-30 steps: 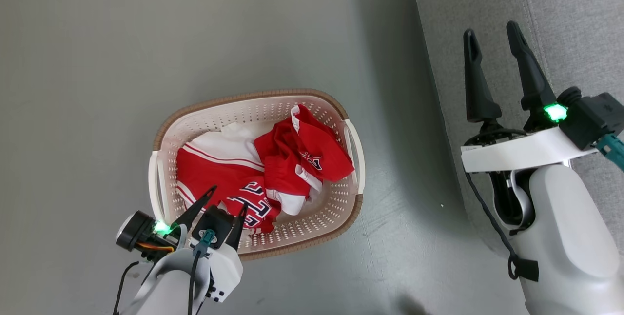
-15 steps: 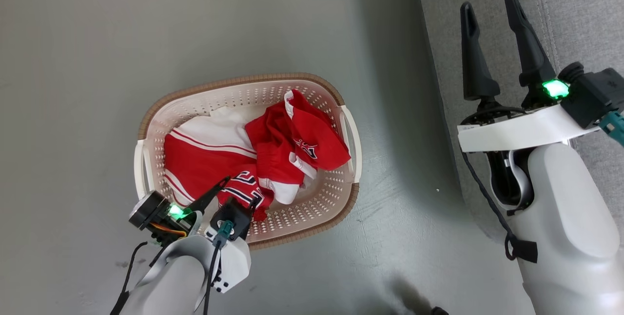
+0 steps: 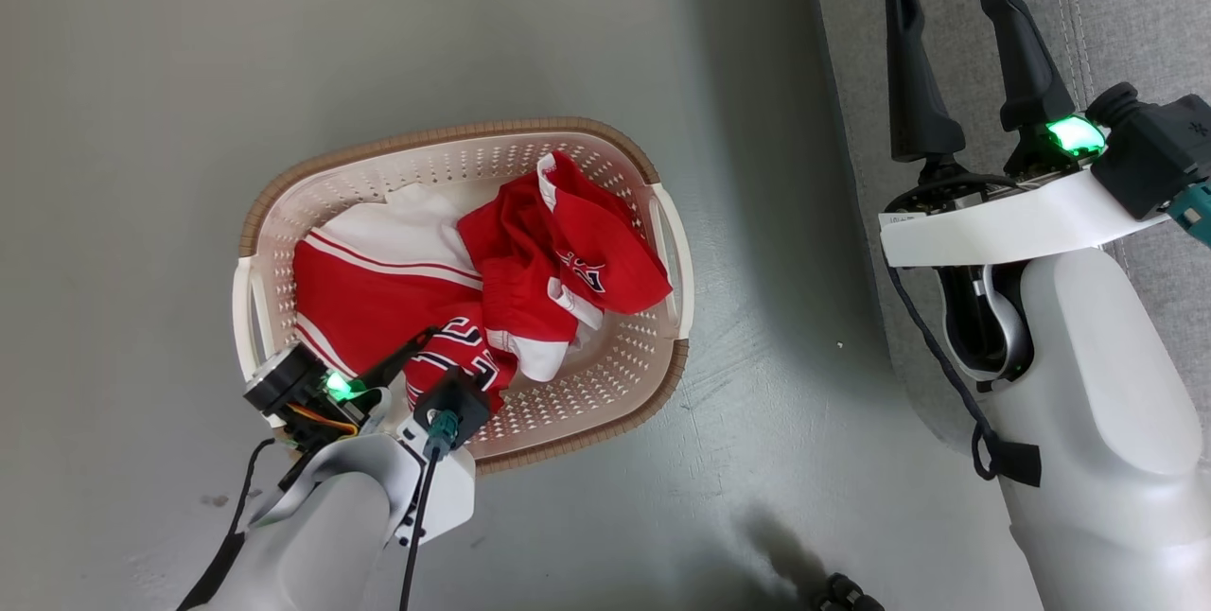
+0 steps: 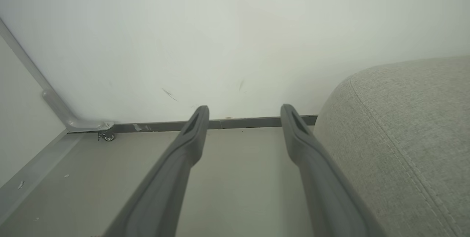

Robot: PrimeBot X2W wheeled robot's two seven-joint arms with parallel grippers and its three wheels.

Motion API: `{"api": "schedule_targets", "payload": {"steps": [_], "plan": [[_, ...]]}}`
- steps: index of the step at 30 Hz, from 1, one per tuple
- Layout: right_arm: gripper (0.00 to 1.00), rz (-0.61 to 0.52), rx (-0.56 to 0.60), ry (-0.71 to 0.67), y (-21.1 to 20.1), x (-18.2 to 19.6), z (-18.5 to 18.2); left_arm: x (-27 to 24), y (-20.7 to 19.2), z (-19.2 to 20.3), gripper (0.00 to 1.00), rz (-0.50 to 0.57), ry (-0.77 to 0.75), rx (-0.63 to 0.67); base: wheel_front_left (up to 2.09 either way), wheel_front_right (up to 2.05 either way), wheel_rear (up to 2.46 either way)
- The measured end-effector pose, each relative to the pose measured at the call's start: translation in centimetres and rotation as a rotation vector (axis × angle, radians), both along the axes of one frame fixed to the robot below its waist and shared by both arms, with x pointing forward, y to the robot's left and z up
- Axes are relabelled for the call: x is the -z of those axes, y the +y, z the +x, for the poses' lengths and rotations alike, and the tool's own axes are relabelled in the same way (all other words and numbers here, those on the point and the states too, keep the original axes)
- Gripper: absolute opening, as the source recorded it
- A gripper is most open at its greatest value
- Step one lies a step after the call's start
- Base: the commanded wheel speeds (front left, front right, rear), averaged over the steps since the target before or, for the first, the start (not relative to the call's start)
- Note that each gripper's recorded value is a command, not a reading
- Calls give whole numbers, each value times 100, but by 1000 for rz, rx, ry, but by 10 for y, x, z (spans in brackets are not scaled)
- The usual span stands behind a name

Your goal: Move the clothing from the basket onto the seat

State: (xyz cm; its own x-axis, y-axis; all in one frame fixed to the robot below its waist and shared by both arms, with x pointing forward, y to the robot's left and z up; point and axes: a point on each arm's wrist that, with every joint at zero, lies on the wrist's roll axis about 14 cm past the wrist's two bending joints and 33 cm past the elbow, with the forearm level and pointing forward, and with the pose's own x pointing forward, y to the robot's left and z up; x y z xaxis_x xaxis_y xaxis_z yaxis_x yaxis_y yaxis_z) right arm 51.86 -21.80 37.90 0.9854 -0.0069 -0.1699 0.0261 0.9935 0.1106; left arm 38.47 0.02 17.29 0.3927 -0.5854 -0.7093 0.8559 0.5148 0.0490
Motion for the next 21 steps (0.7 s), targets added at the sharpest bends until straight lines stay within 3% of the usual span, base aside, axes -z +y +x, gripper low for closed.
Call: {"api": "schedule_targets", "payload": {"steps": [12,13,15,16,17,18,19,20,21], "plan": [[100,5,22,22,-8,8,-3,22,10,-4,100,100,54,22,0,0,0],[100,9,25,22,-9,8,-4,23,9,-4,94,101,55,23,0,0,0],[100,11,28,22,-9,8,-4,25,9,-4,50,110,61,26,0,0,0],[100,13,29,22,-10,8,-4,25,10,-4,50,116,65,28,0,0,0],[100,13,29,21,-10,7,-4,27,11,-5,39,125,70,30,0,0,0],[100,11,27,14,-10,5,-2,29,13,-8,18,139,82,34,0,0,0],[100,9,26,9,-10,3,0,30,14,-10,8,144,87,35,0,0,0],[100,8,27,6,-10,2,0,31,13,-11,0,146,91,36,0,0,0],[100,8,28,5,-11,2,0,30,11,-12,0,143,93,38,0,0,0]]}}
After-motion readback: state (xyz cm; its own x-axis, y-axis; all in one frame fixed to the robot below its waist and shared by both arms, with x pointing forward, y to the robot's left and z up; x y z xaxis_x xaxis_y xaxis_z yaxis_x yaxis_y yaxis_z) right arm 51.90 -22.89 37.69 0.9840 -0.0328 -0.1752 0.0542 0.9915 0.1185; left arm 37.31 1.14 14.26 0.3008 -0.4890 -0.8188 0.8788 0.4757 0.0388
